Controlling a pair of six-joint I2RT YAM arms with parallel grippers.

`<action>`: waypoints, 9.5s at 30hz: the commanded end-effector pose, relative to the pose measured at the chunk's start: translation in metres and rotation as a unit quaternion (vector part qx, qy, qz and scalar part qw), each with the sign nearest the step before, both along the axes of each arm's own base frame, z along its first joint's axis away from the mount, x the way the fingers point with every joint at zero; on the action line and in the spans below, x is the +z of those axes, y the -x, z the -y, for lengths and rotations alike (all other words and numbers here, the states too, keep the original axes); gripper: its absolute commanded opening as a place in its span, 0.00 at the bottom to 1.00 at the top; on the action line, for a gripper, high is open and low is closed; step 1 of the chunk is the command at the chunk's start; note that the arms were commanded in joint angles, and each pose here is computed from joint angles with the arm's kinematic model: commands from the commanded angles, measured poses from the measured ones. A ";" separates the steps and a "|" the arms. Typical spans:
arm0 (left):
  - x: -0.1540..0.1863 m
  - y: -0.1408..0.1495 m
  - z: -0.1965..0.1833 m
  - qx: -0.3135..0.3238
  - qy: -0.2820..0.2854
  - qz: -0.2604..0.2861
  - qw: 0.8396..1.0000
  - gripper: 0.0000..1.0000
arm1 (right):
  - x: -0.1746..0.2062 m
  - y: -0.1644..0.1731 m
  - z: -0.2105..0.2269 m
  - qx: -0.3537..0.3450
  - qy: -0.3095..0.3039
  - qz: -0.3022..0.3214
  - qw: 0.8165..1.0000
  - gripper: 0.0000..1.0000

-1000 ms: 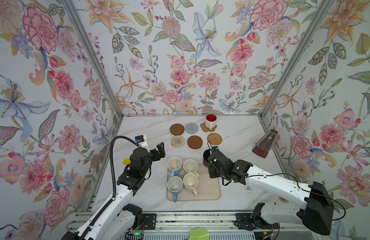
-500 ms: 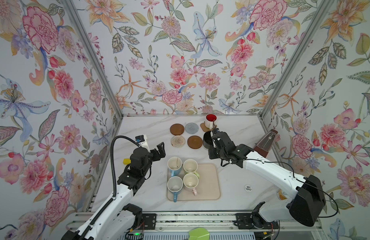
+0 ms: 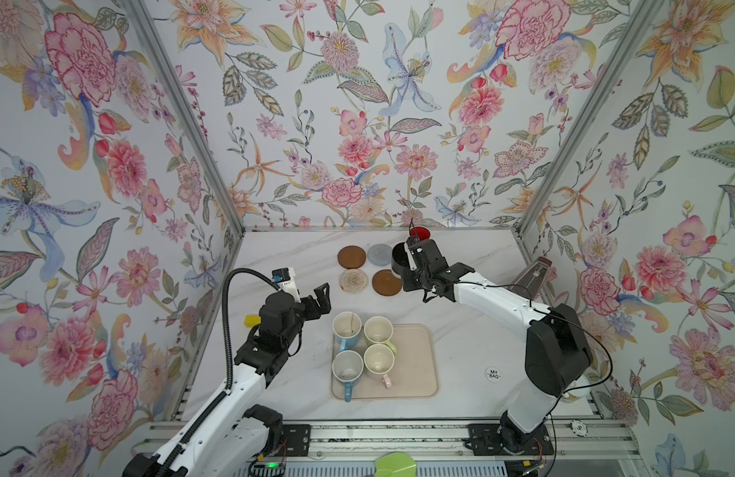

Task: Place cups on coasters
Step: Place the cup on the coaster, then pick up the cup from the tray.

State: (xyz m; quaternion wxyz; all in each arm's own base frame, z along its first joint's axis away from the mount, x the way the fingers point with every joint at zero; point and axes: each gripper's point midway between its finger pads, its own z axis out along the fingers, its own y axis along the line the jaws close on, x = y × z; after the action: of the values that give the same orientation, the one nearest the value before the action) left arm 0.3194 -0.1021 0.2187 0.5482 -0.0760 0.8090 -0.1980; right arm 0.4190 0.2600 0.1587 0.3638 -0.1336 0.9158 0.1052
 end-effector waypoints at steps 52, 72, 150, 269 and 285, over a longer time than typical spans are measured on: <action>0.009 -0.004 0.010 -0.039 -0.027 0.010 0.999 0.99 | -0.016 -0.136 -0.065 0.043 -0.030 0.065 0.997 0.00; 0.006 -0.004 0.009 -0.036 -0.030 0.006 0.999 0.99 | -0.030 -0.137 -0.071 0.048 -0.024 0.055 0.997 0.00; 0.002 -0.007 0.007 -0.031 -0.037 0.001 0.999 0.99 | -0.038 -0.141 -0.061 0.036 0.020 0.027 0.999 0.61; -0.125 0.235 0.101 -0.143 -0.125 -0.369 0.910 0.54 | 0.076 -0.044 0.053 -0.078 -0.066 0.140 0.985 0.99; -0.137 0.226 0.097 -0.096 -0.134 -0.372 0.913 0.50 | 0.075 -0.045 0.053 -0.074 -0.074 0.138 0.985 0.99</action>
State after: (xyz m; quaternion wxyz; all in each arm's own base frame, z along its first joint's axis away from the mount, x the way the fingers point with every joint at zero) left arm 0.0866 -0.2036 0.0843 0.1745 0.0223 0.9786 -0.1067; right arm 0.4646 0.2106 0.2281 0.4956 -0.0594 0.8585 0.1174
